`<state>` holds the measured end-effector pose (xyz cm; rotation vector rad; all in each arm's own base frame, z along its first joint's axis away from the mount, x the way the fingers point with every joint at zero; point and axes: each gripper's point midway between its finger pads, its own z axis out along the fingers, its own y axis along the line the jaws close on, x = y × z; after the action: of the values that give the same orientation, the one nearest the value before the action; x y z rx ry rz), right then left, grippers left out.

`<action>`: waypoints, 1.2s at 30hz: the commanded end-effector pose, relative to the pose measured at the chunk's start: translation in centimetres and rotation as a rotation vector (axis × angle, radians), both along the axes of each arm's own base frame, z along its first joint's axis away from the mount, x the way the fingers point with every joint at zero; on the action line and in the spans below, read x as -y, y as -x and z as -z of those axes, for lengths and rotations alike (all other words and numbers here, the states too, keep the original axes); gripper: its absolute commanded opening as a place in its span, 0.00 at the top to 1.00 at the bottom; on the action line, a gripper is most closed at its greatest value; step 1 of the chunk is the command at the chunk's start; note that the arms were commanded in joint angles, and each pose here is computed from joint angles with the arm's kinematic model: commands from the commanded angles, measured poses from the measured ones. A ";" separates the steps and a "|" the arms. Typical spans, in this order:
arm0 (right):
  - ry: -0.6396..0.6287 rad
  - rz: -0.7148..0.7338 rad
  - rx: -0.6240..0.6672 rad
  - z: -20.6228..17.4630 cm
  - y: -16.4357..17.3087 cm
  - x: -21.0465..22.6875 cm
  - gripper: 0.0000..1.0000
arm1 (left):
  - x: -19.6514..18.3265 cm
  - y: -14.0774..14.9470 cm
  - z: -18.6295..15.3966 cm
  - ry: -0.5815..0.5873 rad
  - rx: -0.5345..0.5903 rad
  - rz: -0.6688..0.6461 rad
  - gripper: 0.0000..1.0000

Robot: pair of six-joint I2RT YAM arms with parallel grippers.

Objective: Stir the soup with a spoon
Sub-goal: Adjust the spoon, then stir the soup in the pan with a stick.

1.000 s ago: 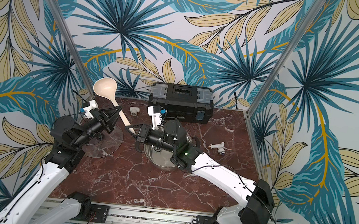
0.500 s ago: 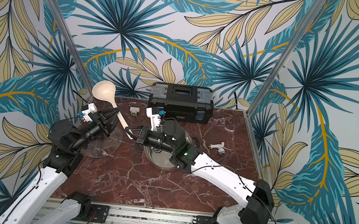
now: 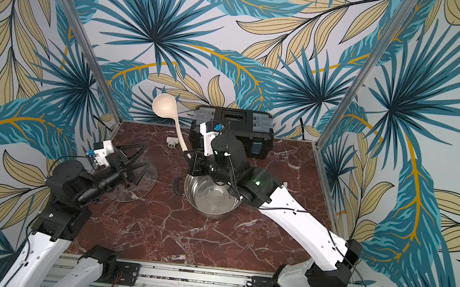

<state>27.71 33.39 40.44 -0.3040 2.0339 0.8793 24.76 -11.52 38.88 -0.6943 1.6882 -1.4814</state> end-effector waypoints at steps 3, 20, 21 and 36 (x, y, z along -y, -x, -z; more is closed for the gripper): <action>0.621 0.129 0.072 4.5 0.2 9.7 1.00 | -1.7 2.0 -0.6 -0.502 0.057 -0.005 0.00; 1.104 0.038 -0.257 14.5 4.1 15.5 1.00 | 2.1 -1.5 6.0 -1.141 0.173 0.216 0.00; 1.118 0.033 -0.265 15.0 3.9 15.2 1.00 | 2.7 -1.4 6.4 -1.160 0.191 0.230 0.00; 1.107 -0.038 -0.323 18.5 1.5 11.1 1.00 | 6.3 1.4 10.2 -1.105 0.273 0.284 0.00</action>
<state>25.82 20.95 22.22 -0.8184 2.6521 -0.3569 22.82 -18.21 28.26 0.4147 2.1046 -0.5444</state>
